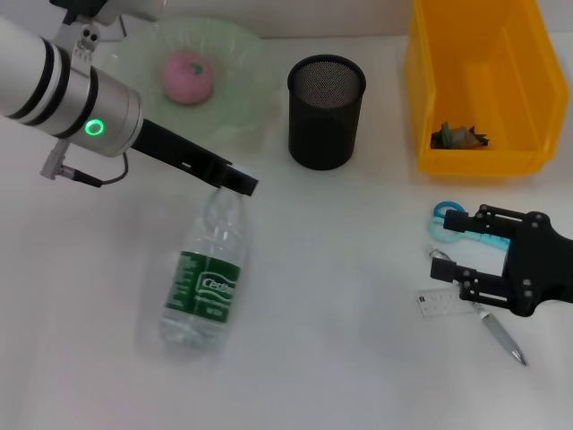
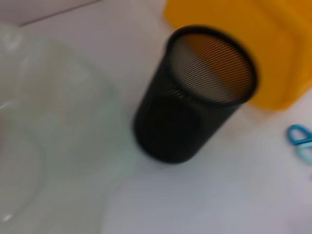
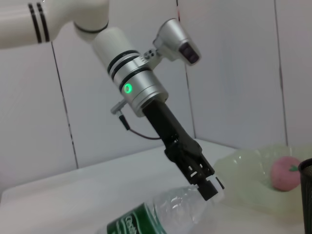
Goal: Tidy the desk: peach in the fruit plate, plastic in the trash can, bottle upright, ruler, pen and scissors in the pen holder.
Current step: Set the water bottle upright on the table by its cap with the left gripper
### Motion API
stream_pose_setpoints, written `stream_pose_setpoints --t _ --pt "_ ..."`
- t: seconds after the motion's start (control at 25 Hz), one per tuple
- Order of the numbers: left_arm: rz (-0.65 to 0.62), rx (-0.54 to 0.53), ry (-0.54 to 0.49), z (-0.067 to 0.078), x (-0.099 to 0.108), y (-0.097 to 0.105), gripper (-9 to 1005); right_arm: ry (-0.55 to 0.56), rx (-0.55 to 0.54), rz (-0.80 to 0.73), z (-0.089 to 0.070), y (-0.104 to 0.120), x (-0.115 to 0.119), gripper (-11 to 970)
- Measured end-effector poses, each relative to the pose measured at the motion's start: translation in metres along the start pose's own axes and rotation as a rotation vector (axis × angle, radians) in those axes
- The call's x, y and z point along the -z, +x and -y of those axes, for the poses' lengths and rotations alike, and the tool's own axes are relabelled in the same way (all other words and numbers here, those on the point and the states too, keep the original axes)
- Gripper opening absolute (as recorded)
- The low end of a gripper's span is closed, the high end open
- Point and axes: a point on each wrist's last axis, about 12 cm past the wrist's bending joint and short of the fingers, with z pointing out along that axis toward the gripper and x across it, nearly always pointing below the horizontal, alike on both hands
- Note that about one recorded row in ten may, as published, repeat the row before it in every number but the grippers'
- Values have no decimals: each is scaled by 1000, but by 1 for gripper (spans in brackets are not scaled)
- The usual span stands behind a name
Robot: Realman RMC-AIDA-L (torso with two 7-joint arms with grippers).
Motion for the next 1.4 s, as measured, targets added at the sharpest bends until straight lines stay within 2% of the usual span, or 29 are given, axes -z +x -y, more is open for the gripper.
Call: stream_pose_setpoints --t 0.04,0.24,0.52,0.84,1.04,1.4 --pt "38 -29 46 3 0 2 466 5 -8 10 0 0 0 669" --pt "150 -80 121 2 6 11 463 11 -27 24 1 -2 0 669" --pt "293 -111 181 -7 23 25 459 11 -50 56 3 -6 -2 669" --pt "432 -166 252 -9 39 42 455 15 -64 96 2 -9 -4 668" --pt "494 -197 255 -11 43 51 452 12 -70 115 3 -12 -5 668" --pt "508 -210 269 -12 38 61 144 3 -77 121 3 -14 -9 668"
